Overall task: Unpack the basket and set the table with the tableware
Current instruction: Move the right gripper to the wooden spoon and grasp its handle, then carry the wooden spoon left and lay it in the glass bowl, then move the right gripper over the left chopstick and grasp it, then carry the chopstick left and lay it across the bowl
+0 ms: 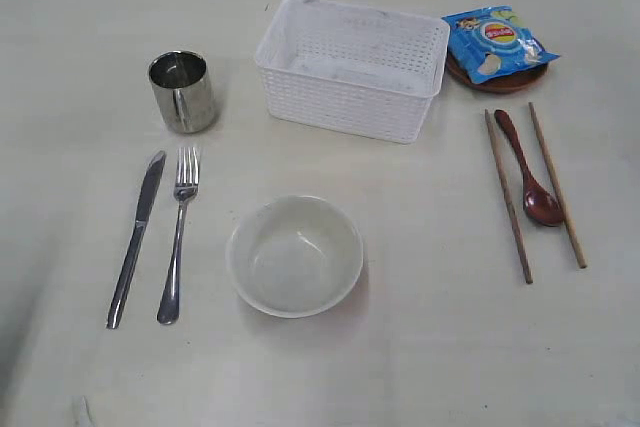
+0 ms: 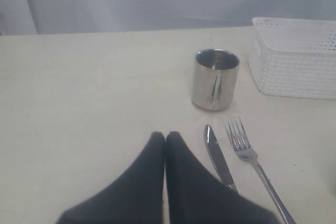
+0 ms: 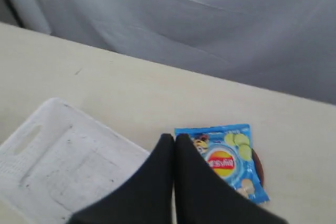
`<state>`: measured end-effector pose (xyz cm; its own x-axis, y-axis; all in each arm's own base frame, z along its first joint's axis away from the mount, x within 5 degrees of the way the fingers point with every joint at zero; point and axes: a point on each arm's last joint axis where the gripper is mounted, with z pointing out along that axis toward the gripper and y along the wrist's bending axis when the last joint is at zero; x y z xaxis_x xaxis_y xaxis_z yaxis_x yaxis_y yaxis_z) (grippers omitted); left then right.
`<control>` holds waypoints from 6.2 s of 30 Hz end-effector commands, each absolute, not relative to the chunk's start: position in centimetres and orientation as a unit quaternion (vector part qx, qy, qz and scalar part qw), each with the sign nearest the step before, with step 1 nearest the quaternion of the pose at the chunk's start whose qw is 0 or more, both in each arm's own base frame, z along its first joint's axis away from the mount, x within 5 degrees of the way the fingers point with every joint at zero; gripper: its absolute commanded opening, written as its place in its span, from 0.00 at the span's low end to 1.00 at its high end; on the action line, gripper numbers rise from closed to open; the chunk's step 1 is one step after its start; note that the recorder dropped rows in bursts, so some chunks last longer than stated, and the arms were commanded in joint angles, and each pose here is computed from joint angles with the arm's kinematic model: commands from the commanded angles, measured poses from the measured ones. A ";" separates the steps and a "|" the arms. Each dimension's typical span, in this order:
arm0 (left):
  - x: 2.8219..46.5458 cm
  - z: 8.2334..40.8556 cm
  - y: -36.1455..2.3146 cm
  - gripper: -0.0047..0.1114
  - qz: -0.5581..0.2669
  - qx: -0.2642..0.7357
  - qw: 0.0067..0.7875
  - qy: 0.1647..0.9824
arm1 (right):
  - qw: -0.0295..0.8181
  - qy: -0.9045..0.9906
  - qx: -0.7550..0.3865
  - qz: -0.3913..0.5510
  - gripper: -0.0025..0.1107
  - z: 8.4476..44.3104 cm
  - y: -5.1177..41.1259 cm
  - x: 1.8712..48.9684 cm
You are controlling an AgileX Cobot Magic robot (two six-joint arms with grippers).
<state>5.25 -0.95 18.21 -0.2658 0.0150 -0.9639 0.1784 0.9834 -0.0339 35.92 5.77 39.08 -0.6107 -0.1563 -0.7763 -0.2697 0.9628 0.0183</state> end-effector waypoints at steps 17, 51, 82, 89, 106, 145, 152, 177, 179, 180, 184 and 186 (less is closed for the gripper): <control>5.3 18.2 -1.0 0.04 -0.068 0.063 0.607 0.789 | 0.009 0.994 -0.030 0.106 0.32 14.4 3.6 40.5; 5.3 18.2 -1.0 0.04 -0.068 0.063 0.607 0.789 | 0.116 0.978 -0.043 0.165 0.02 23.3 5.5 38.1; 5.3 18.2 -1.0 0.04 -0.068 0.063 0.607 0.789 | 0.117 0.859 -0.476 0.146 0.02 19.3 31.2 26.4; 5.3 18.2 -1.0 0.04 -0.068 0.063 0.607 0.789 | 0.088 0.866 -0.471 0.142 0.02 19.2 30.9 26.0; 5.3 18.2 -1.0 0.04 -0.068 0.063 0.607 0.789 | 0.115 0.866 -0.463 0.150 0.30 22.0 30.0 26.0; 5.3 18.2 -1.0 0.04 -0.068 0.063 0.607 0.789 | 0.097 0.994 -0.035 0.043 0.30 14.8 4.7 30.9; 5.3 18.2 -1.0 0.04 -0.068 0.063 0.607 0.789 | 0.073 0.996 -0.029 0.046 0.30 13.2 5.0 31.0; 5.3 18.2 -1.0 0.04 -0.068 0.063 0.607 0.789 | 0.052 0.997 -0.052 -0.003 0.19 9.9 6.5 31.1; 5.3 18.2 -1.0 0.04 -0.068 0.063 0.607 0.789 | 0.049 0.997 -0.057 -0.004 0.02 10.0 6.5 31.0; 5.3 18.2 -1.0 0.04 -0.068 0.063 0.607 0.789 | 0.051 0.997 -0.057 -0.004 0.02 10.2 6.5 31.1; 5.3 18.2 -1.0 0.04 -0.068 0.063 0.607 0.789 | 0.057 0.997 -0.050 0.001 0.02 12.1 6.6 31.3; 5.3 18.2 -1.0 0.04 -0.068 0.063 0.607 0.789 | 0.072 0.996 -0.050 0.004 0.02 14.1 6.7 31.4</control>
<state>5.25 -0.95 18.21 -0.2658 0.0150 -0.9639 0.1784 0.9834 -0.0339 31.29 6.78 11.96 -0.9882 -0.0980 -0.1175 -0.0987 0.9951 -0.0001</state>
